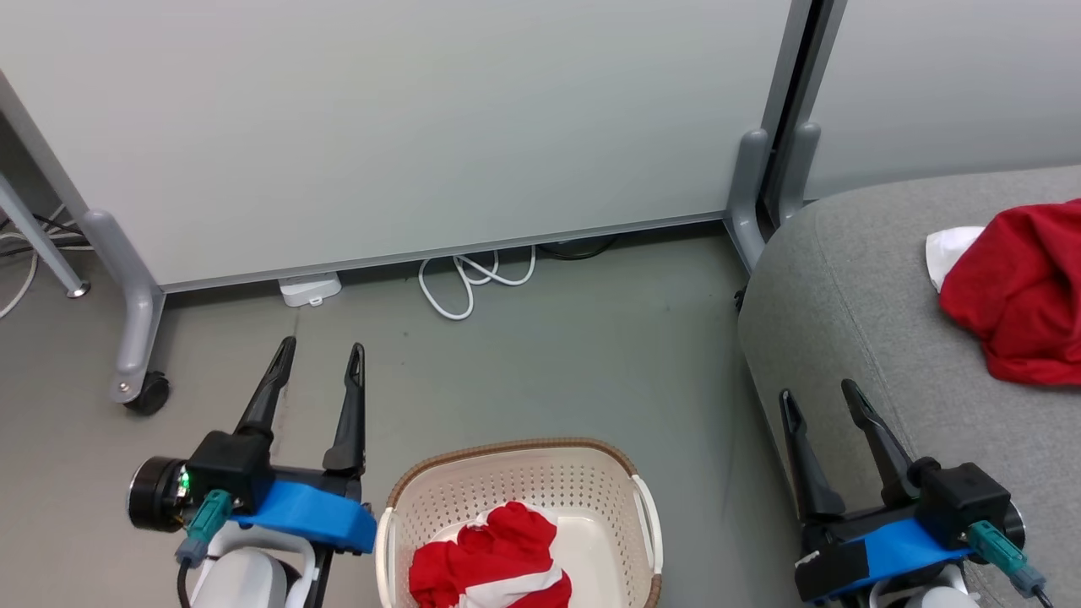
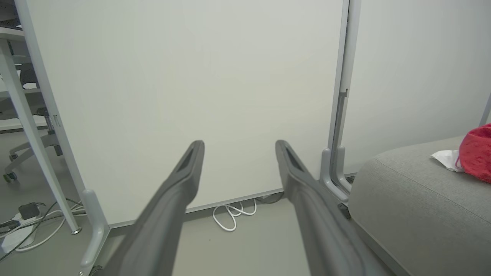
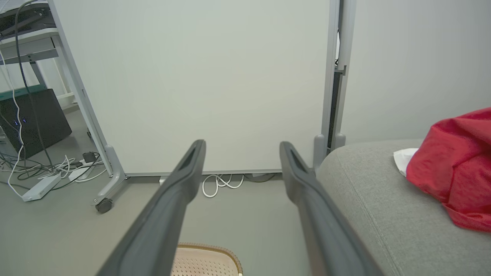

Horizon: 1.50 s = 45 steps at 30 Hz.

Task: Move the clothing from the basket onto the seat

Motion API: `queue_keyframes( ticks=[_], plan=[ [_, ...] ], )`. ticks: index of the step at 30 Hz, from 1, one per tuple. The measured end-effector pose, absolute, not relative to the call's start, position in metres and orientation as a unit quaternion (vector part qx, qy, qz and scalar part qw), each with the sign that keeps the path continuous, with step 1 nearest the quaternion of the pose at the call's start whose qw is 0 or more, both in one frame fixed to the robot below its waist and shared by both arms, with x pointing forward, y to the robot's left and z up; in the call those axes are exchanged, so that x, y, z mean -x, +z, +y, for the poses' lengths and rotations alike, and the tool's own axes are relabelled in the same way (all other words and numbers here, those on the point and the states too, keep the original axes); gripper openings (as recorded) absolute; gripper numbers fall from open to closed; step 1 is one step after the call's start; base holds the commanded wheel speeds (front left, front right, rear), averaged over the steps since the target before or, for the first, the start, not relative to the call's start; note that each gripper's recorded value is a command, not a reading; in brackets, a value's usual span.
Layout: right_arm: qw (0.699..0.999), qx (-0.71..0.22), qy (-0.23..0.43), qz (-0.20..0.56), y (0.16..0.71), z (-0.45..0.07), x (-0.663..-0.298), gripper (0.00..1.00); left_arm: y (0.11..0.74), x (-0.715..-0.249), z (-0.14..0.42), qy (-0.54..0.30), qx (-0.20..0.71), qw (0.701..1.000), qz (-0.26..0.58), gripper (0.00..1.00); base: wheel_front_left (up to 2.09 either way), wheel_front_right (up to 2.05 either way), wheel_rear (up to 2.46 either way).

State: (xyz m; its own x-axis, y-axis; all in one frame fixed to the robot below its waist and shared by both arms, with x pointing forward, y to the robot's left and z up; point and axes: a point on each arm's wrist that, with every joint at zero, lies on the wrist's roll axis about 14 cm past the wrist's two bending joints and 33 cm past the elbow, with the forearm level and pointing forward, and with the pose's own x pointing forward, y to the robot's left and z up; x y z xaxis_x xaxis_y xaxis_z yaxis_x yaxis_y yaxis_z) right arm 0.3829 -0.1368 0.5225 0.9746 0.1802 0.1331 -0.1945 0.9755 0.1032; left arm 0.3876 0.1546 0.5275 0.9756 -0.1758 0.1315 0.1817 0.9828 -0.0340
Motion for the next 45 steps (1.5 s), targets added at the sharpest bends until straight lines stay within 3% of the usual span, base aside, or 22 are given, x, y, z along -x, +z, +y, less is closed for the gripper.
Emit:
queue_keyframes(
  ticks=[11,19,29,45],
  plan=[
    [0.992,-0.049,0.08,-0.086,0.537,-0.148,-0.411,1.0,0.496,-0.443,0.097,-0.217,-0.029,0.976,-0.002,1.0,0.0,0.0,0.0],
    [0.993,-0.031,0.057,-0.094,0.536,-0.168,-0.451,1.0,0.414,-0.471,0.057,-0.312,-0.081,0.94,0.109,1.0,0.0,0.0,0.0],
    [0.998,-0.017,0.031,-0.058,0.495,-0.19,-0.485,1.0,0.302,-0.465,0.03,-0.413,-0.153,0.863,0.248,1.0,0.0,0.0,0.0],
    [0.999,-0.009,0.048,-0.009,0.424,-0.184,-0.524,1.0,0.162,-0.427,0.034,-0.48,-0.229,0.737,0.416,1.0,0.0,0.0,0.0]
  ],
)
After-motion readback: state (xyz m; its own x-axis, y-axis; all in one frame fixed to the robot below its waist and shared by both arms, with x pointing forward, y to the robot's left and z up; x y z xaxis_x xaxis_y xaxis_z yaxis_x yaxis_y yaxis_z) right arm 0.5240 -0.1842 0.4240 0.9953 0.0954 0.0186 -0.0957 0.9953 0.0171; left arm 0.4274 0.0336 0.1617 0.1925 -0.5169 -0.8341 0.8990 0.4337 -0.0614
